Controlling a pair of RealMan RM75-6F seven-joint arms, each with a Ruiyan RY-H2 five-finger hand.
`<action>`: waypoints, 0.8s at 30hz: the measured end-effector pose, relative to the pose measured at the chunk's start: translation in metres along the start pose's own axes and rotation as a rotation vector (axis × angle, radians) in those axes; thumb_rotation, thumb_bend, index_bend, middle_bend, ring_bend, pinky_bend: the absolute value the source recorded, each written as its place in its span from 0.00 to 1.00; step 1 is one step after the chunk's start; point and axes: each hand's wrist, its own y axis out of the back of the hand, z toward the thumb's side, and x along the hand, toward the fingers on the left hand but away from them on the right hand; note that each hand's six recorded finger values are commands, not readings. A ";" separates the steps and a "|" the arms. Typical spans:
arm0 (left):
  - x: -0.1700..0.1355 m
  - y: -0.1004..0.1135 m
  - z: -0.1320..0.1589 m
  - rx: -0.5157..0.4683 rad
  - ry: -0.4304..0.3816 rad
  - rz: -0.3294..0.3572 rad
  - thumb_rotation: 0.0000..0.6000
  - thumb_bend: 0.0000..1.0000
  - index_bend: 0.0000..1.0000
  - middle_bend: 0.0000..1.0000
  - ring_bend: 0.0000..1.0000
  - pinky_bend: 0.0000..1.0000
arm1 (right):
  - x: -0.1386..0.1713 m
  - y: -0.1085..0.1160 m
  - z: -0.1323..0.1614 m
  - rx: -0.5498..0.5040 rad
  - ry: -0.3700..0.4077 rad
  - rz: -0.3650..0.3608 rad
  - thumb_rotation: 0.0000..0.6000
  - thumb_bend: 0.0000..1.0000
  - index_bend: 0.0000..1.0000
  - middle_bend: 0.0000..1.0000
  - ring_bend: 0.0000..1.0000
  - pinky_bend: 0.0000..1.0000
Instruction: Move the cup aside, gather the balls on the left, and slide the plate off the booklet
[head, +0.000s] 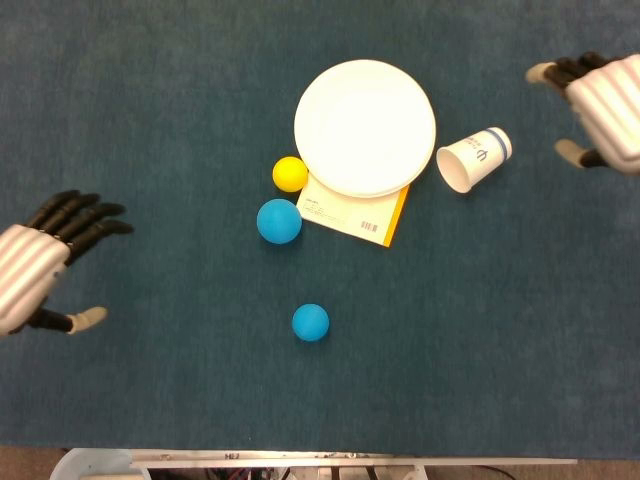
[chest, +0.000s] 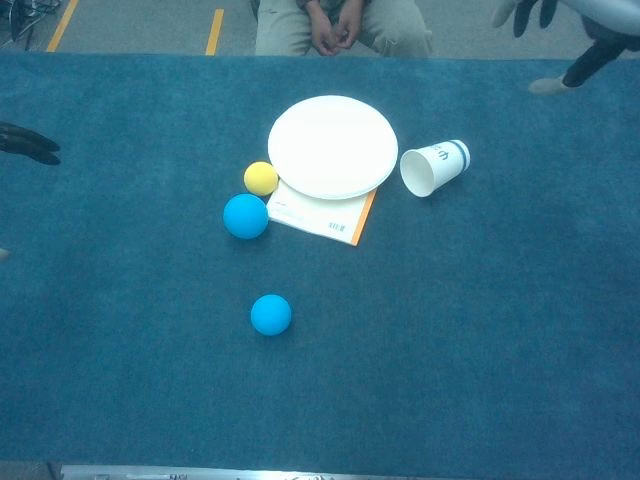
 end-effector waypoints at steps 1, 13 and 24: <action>0.003 -0.002 0.003 0.005 -0.013 -0.011 1.00 0.18 0.18 0.13 0.06 0.05 | 0.004 0.001 -0.004 -0.002 -0.011 -0.001 1.00 0.17 0.28 0.38 0.36 0.59; 0.032 -0.035 0.037 0.011 -0.147 -0.142 1.00 0.18 0.18 0.13 0.06 0.05 | 0.049 -0.007 -0.042 -0.041 -0.094 -0.003 1.00 0.17 0.28 0.38 0.36 0.59; 0.059 -0.058 0.082 0.033 -0.313 -0.190 1.00 0.18 0.23 0.16 0.07 0.09 | 0.061 -0.015 -0.062 -0.059 -0.125 0.003 1.00 0.17 0.28 0.38 0.36 0.59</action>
